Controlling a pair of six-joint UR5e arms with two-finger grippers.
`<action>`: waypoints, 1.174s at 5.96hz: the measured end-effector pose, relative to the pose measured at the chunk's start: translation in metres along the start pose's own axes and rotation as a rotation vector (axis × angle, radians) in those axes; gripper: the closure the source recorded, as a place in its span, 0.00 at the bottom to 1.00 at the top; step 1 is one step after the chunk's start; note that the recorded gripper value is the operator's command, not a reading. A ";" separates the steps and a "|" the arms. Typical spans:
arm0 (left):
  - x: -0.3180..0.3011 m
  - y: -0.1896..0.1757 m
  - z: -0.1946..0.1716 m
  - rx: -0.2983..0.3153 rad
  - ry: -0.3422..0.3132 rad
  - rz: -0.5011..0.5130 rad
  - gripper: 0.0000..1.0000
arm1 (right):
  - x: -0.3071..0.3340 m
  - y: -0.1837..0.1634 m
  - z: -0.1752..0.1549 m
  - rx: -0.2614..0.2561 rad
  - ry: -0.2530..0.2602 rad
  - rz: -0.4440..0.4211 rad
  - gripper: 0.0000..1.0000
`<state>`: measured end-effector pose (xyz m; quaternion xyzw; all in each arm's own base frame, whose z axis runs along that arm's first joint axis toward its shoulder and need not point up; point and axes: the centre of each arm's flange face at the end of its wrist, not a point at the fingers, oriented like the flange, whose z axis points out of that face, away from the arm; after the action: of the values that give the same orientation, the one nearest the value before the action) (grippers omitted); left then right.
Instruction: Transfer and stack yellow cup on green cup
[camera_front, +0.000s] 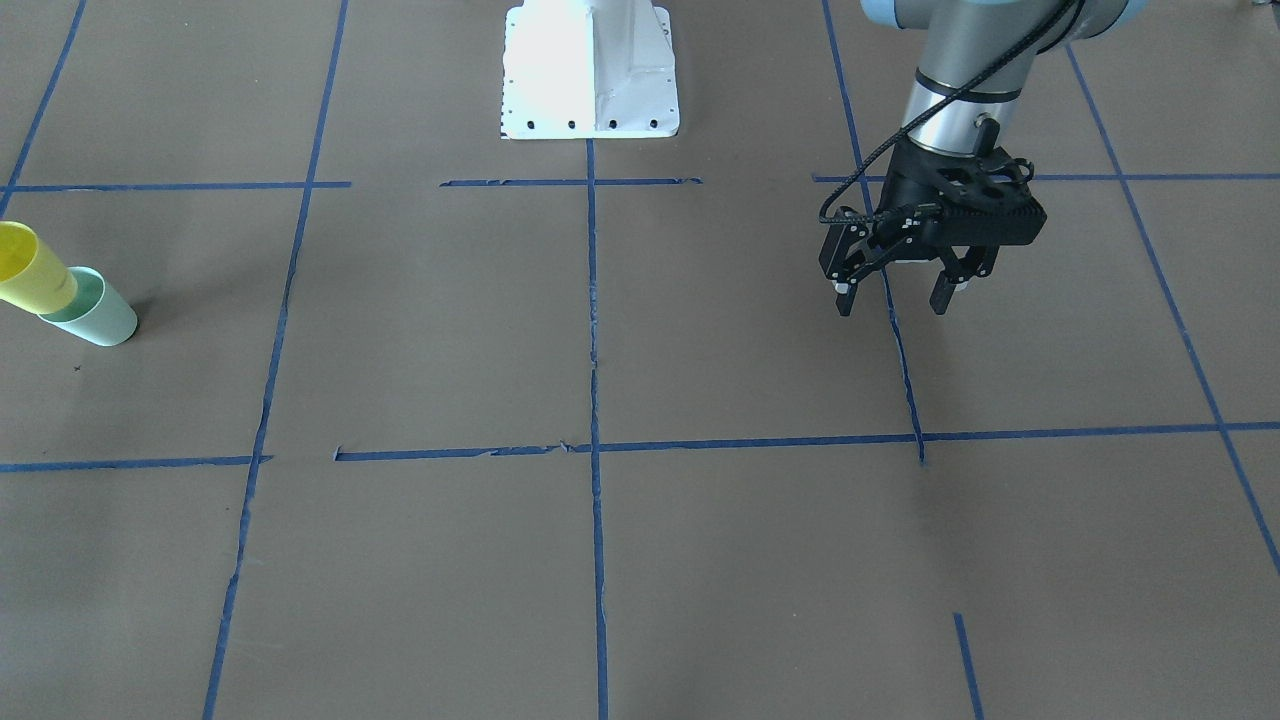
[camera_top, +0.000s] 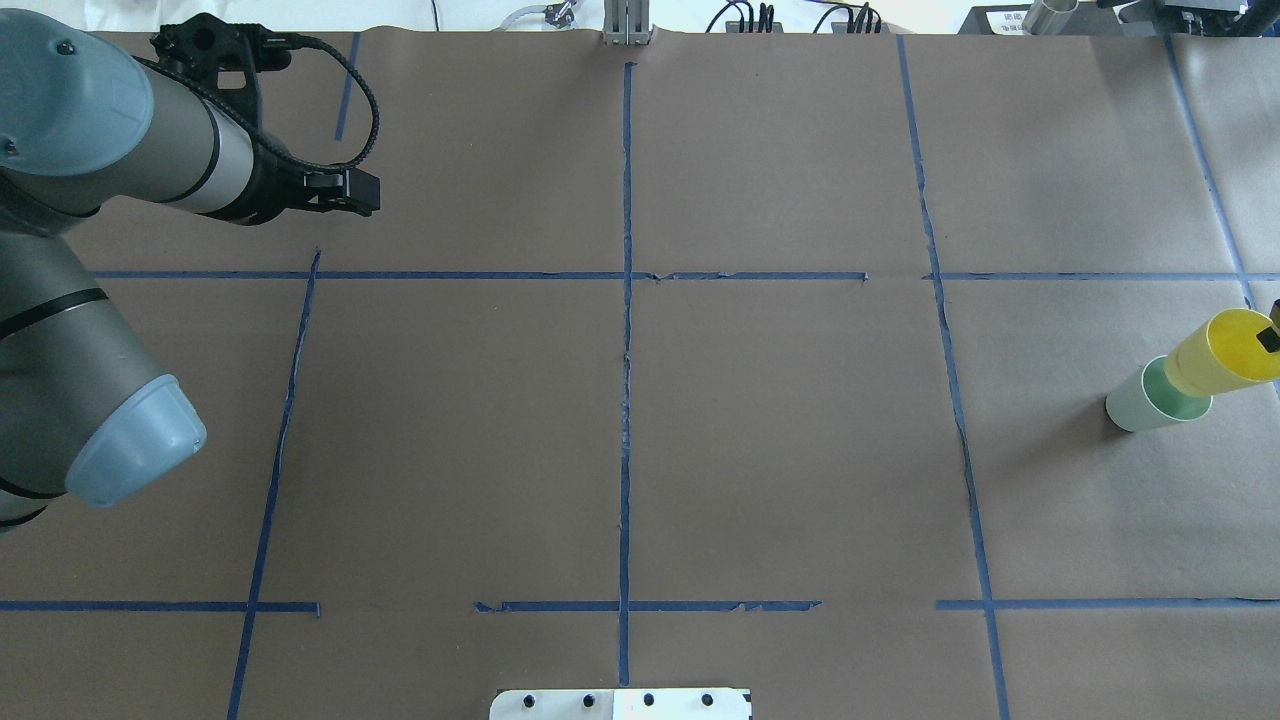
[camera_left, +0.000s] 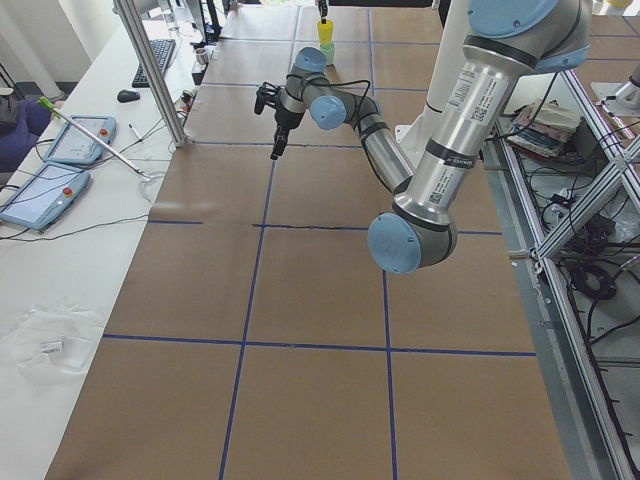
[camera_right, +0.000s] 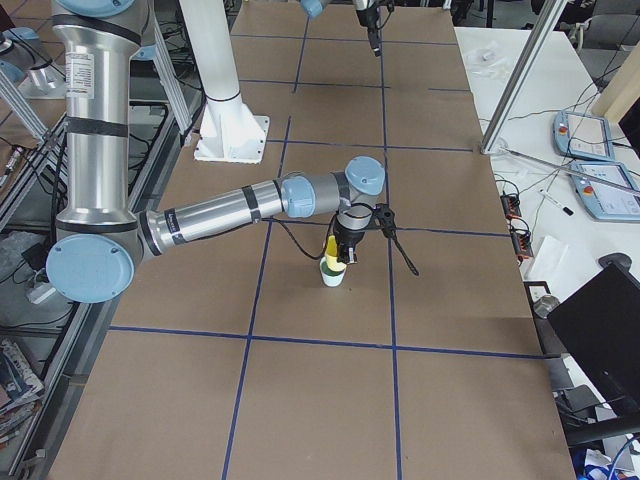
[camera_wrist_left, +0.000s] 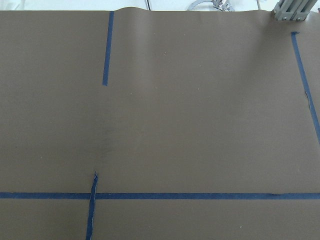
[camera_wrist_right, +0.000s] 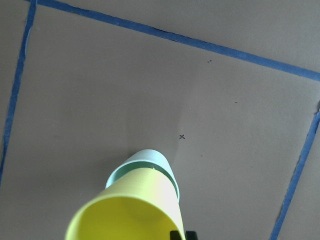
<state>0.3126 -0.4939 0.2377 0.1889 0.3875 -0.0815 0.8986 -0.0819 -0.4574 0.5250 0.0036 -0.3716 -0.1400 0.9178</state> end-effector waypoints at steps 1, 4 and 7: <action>0.000 0.000 0.000 0.001 0.002 0.001 0.00 | -0.001 -0.002 0.000 0.001 0.000 -0.002 0.01; 0.002 0.000 -0.001 0.002 0.008 0.003 0.00 | 0.001 -0.001 0.003 -0.005 0.002 -0.001 0.00; 0.002 0.002 -0.001 -0.014 0.016 0.011 0.01 | 0.004 0.002 0.000 0.001 0.006 -0.023 0.00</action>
<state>0.3138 -0.4916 0.2361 0.1854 0.3941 -0.0723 0.8973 -0.0782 -0.4562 0.5283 0.0084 -0.3690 -0.1502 0.9172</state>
